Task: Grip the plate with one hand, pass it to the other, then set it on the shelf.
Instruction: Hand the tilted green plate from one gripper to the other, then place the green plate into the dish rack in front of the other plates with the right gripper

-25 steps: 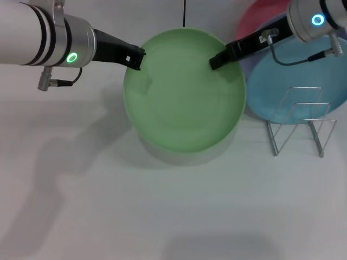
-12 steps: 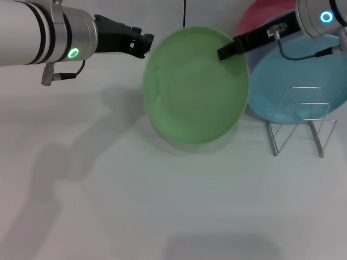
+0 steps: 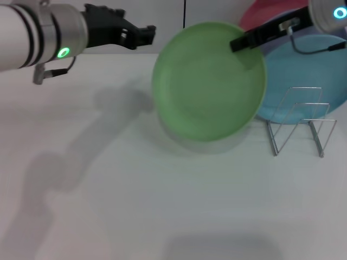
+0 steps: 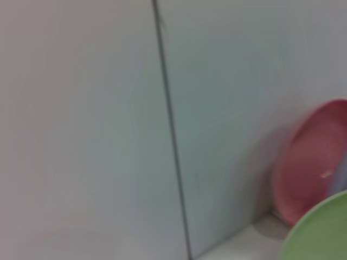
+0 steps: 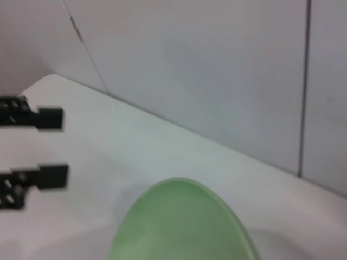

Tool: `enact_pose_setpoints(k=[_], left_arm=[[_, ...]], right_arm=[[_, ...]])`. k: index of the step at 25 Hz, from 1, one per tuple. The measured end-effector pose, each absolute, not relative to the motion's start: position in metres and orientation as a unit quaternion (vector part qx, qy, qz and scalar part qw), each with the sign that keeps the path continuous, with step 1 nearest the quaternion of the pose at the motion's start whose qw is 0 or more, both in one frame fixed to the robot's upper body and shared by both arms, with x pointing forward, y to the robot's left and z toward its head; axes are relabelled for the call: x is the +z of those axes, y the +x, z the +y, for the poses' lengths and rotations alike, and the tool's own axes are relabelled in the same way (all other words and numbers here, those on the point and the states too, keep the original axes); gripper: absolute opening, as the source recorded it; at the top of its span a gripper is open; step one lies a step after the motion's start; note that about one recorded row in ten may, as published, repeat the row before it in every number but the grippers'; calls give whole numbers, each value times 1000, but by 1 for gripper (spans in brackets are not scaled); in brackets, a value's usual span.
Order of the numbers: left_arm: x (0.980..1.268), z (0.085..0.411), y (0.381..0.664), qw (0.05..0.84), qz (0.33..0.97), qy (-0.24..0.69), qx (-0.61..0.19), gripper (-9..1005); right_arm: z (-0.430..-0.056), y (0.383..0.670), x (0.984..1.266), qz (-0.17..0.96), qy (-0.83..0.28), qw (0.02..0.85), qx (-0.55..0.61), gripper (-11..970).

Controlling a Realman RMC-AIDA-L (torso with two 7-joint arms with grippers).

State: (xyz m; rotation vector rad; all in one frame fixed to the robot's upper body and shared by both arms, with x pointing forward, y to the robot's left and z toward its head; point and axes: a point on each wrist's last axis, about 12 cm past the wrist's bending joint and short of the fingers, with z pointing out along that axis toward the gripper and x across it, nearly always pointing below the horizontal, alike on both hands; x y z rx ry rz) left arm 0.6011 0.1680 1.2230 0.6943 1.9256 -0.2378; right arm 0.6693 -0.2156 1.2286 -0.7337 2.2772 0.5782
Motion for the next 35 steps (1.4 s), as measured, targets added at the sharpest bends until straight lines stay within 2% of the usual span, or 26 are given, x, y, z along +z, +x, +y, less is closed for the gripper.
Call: enact_pose_setpoints(k=[7, 8, 13, 16, 18, 26, 35], left_arm=[[1214, 187, 593, 611, 751, 241, -73, 749], [1205, 190, 588, 643, 729, 226, -62, 770], [1183, 195, 582, 675, 709, 198, -52, 860], [1175, 195, 579, 682, 704, 190, -50, 860], [1157, 192, 571, 703, 688, 172, -53, 860], [1125, 190, 569, 714, 680, 159, -49, 860], [1113, 189, 578, 701, 694, 152, -56, 861]], right_arm=[[-227, 665, 1249, 839, -346, 382, 173, 66], [-227, 663, 1253, 829, -363, 392, 162, 66], [-231, 656, 1283, 765, -454, 446, 96, 67], [-231, 654, 1298, 737, -488, 462, 71, 67], [-229, 653, 1304, 725, -506, 464, 59, 67], [-229, 634, 1317, 686, -569, 452, 20, 66], [-235, 613, 1318, 673, -589, 447, 5, 68]])
